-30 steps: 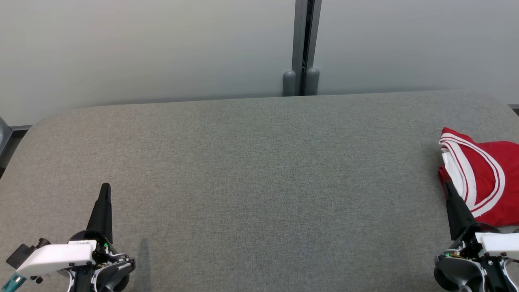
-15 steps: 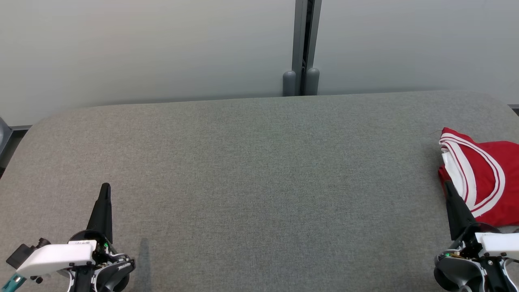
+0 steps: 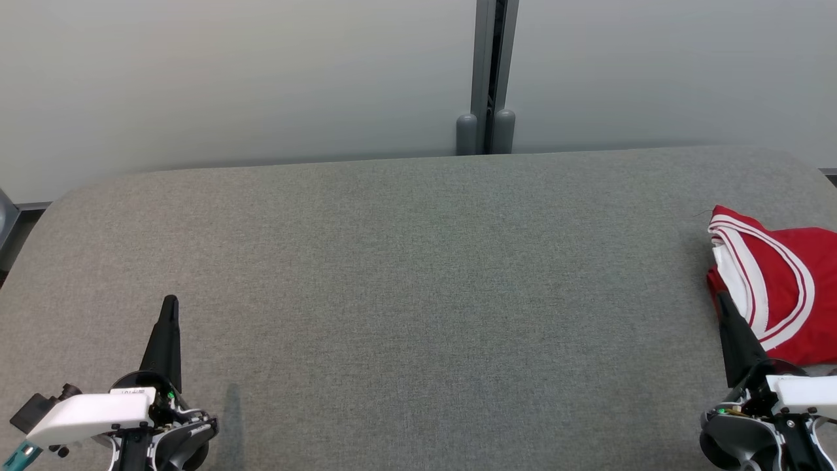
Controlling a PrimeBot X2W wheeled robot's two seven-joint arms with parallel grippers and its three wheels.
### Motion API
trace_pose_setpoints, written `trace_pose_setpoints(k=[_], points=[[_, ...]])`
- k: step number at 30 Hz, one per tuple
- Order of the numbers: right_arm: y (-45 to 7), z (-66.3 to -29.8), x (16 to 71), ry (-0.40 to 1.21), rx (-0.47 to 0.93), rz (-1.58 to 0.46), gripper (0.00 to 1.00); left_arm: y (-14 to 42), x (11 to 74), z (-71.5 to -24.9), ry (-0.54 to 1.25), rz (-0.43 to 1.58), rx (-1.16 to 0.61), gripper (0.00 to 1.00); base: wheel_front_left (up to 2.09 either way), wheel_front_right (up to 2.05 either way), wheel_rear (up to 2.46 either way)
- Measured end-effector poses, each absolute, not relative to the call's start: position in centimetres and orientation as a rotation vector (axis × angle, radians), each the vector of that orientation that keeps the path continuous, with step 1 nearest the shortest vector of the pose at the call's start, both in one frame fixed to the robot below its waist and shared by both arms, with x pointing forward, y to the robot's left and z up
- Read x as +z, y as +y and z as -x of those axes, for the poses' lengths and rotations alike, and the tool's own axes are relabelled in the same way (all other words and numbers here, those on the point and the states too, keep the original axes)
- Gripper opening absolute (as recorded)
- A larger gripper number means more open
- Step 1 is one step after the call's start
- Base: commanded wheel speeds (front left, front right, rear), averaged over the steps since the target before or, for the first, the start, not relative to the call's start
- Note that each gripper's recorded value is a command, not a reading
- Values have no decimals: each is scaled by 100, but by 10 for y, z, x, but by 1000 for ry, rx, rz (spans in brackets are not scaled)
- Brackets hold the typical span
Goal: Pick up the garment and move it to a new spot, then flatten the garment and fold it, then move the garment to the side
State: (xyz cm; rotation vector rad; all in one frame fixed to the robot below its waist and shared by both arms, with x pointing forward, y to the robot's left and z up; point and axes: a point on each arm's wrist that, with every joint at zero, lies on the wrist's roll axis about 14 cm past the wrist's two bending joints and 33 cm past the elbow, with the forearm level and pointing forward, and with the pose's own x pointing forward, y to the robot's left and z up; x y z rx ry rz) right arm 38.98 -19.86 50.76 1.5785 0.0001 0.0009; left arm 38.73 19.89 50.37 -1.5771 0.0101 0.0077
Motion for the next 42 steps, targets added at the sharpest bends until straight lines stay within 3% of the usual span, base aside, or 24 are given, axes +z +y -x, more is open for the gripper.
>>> trace_pose_setpoints(k=[42], points=[[-199,-390,508,0,1,-1579,0,199,504,-387,10,1577,8,0,0,0,0]])
